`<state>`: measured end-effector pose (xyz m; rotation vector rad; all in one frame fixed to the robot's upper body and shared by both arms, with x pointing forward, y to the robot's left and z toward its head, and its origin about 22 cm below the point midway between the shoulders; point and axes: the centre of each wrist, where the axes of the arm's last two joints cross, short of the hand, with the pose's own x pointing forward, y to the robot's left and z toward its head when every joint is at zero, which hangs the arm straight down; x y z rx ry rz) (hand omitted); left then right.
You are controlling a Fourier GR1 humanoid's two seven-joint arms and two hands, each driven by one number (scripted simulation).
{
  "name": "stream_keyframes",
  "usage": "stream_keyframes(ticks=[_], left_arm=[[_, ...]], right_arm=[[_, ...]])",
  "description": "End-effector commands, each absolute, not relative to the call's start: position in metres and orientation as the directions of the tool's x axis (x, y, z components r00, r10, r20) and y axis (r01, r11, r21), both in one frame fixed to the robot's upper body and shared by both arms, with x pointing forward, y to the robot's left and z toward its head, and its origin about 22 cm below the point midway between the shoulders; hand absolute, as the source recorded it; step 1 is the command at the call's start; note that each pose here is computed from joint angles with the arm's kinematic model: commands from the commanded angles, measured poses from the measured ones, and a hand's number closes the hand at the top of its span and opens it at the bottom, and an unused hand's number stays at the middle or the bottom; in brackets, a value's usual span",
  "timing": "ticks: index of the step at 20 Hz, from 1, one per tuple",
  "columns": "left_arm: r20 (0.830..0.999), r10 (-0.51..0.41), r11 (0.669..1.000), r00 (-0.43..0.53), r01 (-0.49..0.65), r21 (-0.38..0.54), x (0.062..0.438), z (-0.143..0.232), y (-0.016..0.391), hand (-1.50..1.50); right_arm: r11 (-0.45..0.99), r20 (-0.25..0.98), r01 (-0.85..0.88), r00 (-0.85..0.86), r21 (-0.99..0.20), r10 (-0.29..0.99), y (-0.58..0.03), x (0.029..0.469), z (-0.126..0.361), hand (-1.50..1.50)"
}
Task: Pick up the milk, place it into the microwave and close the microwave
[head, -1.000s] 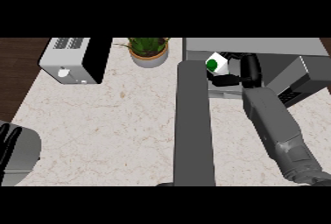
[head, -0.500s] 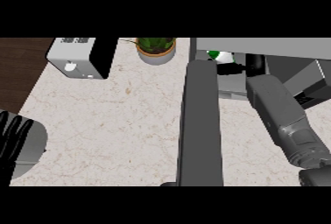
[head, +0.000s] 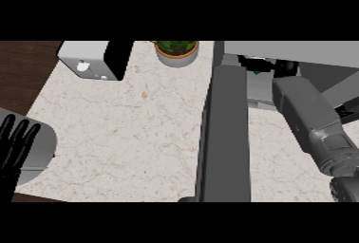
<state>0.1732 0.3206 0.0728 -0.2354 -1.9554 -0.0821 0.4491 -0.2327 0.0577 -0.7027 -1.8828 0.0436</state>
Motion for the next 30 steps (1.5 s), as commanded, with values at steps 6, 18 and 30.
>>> stream_keyframes(ticks=[6, 18, 30], left_arm=[[0.927, 0.058, 0.978, -0.370, 0.208, 0.021, 0.184, 0.082, 0.316, -1.50], [0.924, 0.073, 0.964, -0.375, 0.265, 0.032, 0.195, 0.083, 0.302, -1.50], [0.929, 0.071, 0.963, -0.363, 0.267, 0.031, 0.196, 0.074, 0.279, -1.50]], right_arm=[[0.634, 0.680, 0.576, -0.175, -0.516, 0.712, -0.241, 0.453, 0.068, -1.50], [0.813, 0.835, 0.403, -0.179, -0.420, 0.520, -0.218, 0.454, 0.065, -1.50], [0.831, 0.855, 0.387, -0.169, -0.400, 0.490, -0.228, 0.442, 0.039, -1.50]])
